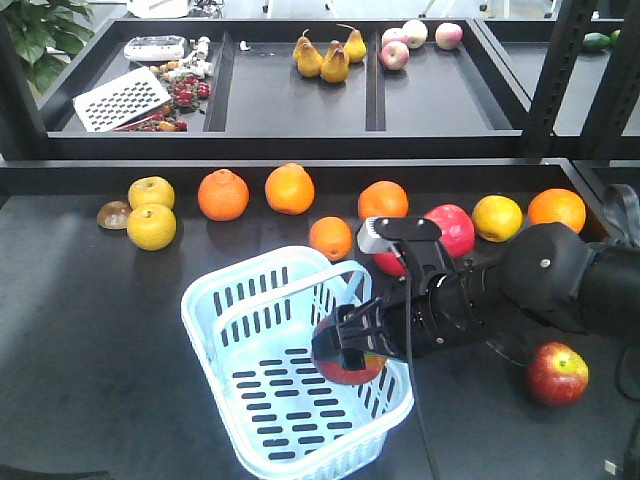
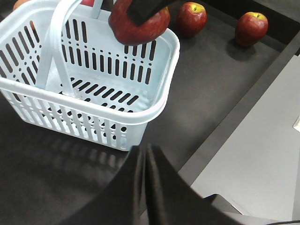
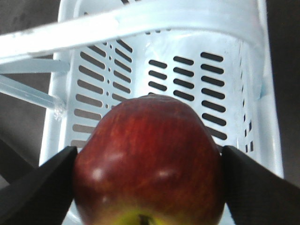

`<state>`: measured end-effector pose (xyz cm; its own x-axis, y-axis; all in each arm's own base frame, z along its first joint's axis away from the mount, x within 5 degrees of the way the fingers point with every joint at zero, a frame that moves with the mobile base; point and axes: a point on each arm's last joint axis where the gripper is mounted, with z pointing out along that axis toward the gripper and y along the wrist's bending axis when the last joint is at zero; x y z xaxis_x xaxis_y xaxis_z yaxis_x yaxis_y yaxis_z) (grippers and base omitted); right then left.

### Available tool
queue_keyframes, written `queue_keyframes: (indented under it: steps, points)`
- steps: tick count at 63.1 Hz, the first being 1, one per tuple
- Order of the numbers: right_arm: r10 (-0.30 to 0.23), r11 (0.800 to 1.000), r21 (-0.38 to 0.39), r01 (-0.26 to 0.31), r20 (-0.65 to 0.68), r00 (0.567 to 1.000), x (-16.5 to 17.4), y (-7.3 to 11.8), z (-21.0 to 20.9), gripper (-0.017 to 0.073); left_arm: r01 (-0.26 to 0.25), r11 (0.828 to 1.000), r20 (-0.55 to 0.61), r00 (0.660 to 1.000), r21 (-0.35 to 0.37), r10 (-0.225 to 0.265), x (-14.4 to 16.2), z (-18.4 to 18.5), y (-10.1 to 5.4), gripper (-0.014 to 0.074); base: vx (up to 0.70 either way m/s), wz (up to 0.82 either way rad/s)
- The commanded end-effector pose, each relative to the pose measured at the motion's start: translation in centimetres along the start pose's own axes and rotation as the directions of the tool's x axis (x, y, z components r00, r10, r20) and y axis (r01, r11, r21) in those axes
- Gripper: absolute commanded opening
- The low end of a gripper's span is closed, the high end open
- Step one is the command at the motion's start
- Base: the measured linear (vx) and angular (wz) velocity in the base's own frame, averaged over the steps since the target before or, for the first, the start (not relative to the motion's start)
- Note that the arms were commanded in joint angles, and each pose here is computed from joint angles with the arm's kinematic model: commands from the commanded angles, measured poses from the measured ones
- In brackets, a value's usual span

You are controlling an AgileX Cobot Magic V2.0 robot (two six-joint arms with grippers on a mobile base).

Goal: Pick three apples into basket with both arms
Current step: 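Carry the apple over the basket and release it with the right gripper, then move the right gripper to the next red apple and grasp it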

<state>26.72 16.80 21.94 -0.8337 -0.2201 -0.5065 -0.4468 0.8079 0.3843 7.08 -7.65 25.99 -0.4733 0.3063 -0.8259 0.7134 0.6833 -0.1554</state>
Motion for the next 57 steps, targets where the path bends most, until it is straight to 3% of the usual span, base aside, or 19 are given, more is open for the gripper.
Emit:
queue_keyframes:
  steps: [1,11,19,28,38,46,57]
  points:
    - [-0.013,1.000,-0.019,0.015,0.076,0.997,-1.3,0.9,-1.4,0.0668,0.021,1.000,0.080,0.997,-0.010,-0.020,-1.2,-0.3,0.0,-0.0006,0.00,0.00]
    - [-0.014,1.000,-0.020,0.015,0.072,0.997,-1.3,0.9,-1.4,0.0655,0.021,1.000,0.080,0.997,-0.010,-0.020,-1.2,-0.3,0.0,-0.0006,0.00,0.00]
    - [-0.010,0.999,-0.040,0.012,0.038,0.999,-1.0,1.1,-1.4,0.0567,0.021,1.000,0.080,0.997,-0.010,-0.020,-1.2,-0.3,0.0,-0.0006,0.00,0.00]
    - [-0.007,0.998,-0.061,0.005,-0.035,0.999,-0.3,1.3,-1.4,0.0350,0.021,1.000,0.080,0.997,-0.010,-0.020,-1.2,-0.3,0.0,-0.0006,0.00,0.00]
    - [-0.028,0.999,-0.020,0.026,-0.108,0.994,0.4,1.0,-1.9,-0.0014,0.021,1.000,0.080,0.997,-0.010,-0.020,-1.2,-0.3,0.0,-0.0006,0.00,0.00]
    - [-0.036,0.998,0.056,0.041,-0.083,0.996,0.4,1.0,-3.8,-0.0008,0.021,1.000,0.080,0.997,-0.010,-0.020,-1.2,-0.3,0.0,-0.0006,0.00,0.00]
    - [-0.072,0.976,0.203,0.073,-0.013,0.997,0.6,1.1,-8.2,-0.0007,0.021,1.000,0.080,0.997,-0.010,-0.020,-1.2,-0.3,0.0,-0.0006,0.00,0.00]
